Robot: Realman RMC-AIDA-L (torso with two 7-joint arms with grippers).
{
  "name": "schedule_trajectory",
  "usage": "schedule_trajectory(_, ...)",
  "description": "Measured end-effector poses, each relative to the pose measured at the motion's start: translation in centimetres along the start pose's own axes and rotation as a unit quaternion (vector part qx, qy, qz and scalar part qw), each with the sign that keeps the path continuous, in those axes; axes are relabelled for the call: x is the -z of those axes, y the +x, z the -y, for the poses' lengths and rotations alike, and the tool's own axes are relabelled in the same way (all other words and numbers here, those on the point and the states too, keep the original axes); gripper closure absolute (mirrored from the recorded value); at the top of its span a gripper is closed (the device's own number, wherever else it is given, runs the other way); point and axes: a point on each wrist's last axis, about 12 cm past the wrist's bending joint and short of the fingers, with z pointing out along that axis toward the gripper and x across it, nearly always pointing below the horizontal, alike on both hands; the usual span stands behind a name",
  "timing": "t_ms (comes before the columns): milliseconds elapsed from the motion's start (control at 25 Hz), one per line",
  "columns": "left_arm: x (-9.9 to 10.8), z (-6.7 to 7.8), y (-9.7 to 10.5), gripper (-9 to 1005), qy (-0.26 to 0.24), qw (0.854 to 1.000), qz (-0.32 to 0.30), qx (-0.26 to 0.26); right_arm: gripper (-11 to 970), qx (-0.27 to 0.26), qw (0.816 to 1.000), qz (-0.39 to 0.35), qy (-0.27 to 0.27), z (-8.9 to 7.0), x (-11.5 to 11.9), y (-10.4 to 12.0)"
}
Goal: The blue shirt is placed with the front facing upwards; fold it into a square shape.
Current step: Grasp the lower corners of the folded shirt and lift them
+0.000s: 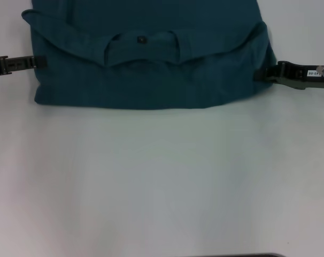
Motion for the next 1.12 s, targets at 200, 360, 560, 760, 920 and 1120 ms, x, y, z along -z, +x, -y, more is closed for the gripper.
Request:
schedule_trajectory(200,0.0,0.0,0.1,101,-0.001,1.000,-0.001,0.000,927,-0.007,1.000,0.005,0.003,0.4,0.4,0.2)
schedule_trajectory(360,0.1,-0.2,0.4,101,-0.004,1.000,-0.002,0.005,928,-0.008,1.000,0.007,0.005,0.7,0.7,0.3)
schedule_trajectory(560,-0.1,-0.7,1.0,100,-0.017,1.000,-0.003,0.014,927,-0.007,1.000,0.007,0.004,0.7,0.7,0.3)
schedule_trajectory(760,-0.9,-1.2,1.7,100,-0.033,0.999,-0.003,0.029,927,-0.007,1.000,0.005,0.001,0.5,0.6,0.2)
schedule_trajectory(920,-2.2,-1.2,2.2,103,-0.046,0.998,-0.013,0.032,927,-0.007,1.000,0.003,-0.003,0.3,0.5,0.2)
schedule_trajectory(1120,-3.0,-1.1,2.2,105,-0.054,0.998,-0.016,0.032,928,-0.008,1.000,0.004,-0.004,0.3,0.6,0.1)
